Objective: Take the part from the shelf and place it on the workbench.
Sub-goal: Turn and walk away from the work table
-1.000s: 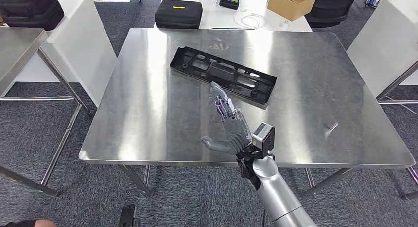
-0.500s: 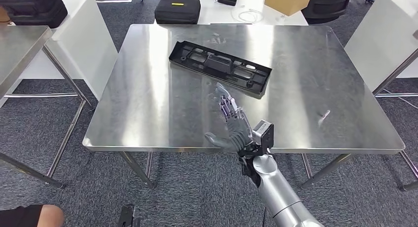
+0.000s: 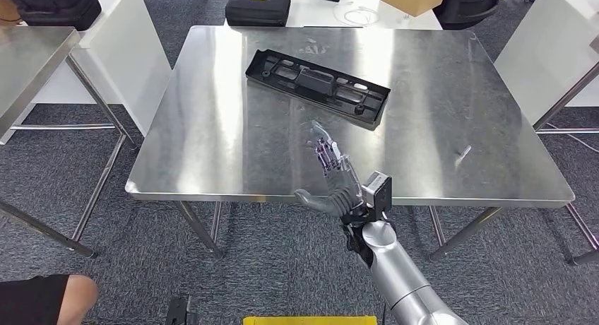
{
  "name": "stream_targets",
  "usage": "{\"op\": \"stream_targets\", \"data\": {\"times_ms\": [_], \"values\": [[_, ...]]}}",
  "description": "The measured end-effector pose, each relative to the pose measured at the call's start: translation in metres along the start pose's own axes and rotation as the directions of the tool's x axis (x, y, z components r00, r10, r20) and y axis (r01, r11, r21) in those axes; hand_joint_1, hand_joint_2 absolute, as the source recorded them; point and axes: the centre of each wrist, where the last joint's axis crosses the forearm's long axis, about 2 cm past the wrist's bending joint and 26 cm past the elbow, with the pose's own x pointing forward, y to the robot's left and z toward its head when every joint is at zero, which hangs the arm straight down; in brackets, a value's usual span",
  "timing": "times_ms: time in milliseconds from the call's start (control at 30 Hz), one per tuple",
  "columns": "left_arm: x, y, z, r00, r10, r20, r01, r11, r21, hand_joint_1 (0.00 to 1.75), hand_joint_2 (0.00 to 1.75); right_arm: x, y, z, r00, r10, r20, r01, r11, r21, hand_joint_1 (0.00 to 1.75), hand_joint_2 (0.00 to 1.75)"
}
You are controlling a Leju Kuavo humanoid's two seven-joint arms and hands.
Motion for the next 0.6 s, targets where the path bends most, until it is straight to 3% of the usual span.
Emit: {"op": "stream_targets", "data": {"times_ms": [600], "values": [[-0.002, 0.007, -0.002, 1.0, -0.005, 0.011, 0.005, 1.0, 0.018, 0.0, 0.0, -0.014, -0.014, 0.024, 0.998, 0.001, -0.067, -0.008, 0.995, -0.103, 0.0, 1.75]]}}
